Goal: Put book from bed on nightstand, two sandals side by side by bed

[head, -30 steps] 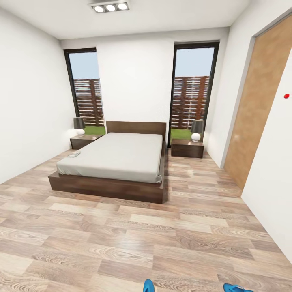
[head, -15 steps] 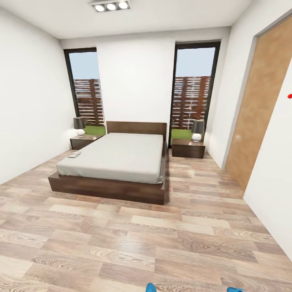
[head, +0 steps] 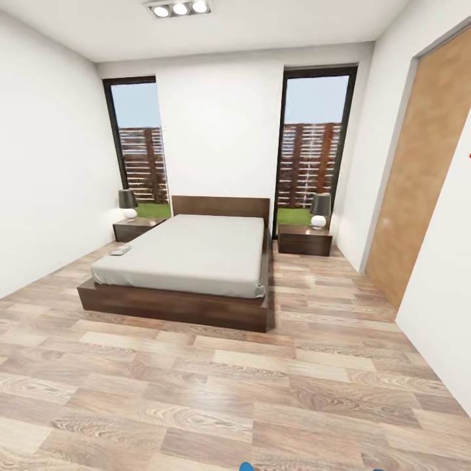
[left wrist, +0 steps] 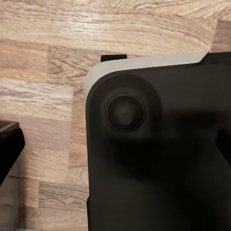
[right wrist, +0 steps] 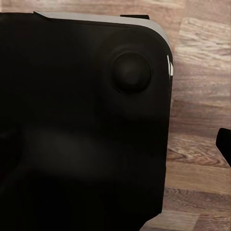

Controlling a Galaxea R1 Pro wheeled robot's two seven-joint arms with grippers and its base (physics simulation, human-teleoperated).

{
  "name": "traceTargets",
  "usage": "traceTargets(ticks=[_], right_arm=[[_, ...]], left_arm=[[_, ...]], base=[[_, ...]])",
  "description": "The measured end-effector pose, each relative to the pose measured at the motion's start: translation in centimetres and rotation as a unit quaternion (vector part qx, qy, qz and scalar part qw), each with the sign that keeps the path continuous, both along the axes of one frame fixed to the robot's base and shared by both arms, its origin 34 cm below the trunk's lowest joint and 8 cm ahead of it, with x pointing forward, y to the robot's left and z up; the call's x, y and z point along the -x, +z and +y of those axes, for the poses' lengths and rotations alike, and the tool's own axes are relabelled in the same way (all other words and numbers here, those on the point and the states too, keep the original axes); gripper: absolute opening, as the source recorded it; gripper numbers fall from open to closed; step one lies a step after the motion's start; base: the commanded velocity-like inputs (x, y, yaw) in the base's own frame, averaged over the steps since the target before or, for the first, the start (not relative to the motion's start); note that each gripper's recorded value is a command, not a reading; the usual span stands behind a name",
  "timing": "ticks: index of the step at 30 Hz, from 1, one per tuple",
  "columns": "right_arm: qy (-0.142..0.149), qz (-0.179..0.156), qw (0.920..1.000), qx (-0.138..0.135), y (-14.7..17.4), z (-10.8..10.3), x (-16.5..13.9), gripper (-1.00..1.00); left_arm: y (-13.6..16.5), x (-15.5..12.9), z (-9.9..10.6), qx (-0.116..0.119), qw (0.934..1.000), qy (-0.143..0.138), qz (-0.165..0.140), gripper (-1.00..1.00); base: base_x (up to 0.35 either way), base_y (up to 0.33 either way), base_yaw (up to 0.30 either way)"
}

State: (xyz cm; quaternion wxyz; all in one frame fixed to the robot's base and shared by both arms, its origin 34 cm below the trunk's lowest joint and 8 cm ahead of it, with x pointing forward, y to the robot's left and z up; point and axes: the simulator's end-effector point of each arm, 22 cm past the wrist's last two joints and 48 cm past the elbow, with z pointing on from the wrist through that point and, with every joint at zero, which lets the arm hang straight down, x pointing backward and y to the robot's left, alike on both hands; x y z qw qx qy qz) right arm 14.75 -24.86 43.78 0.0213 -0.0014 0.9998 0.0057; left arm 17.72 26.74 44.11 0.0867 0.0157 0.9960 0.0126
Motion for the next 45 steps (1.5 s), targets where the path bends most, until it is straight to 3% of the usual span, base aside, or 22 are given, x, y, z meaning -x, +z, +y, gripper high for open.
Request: traceTargets(ticks=[20,45], right_arm=[[0.0,0.0,1.0,0.0,0.0,0.0,0.01,1.0],[0.0,0.0,1.0,0.0,0.0,0.0,0.01,1.0]], left_arm=[[0.0,0.0,-0.01,0.0,1.0,0.0,0.0,1.0],[0.0,0.0,-0.01,0.0,1.0,0.0,0.0,1.0]], base=[[0.004,0.002,-0.159],[0.0,0.0,-0.023]])
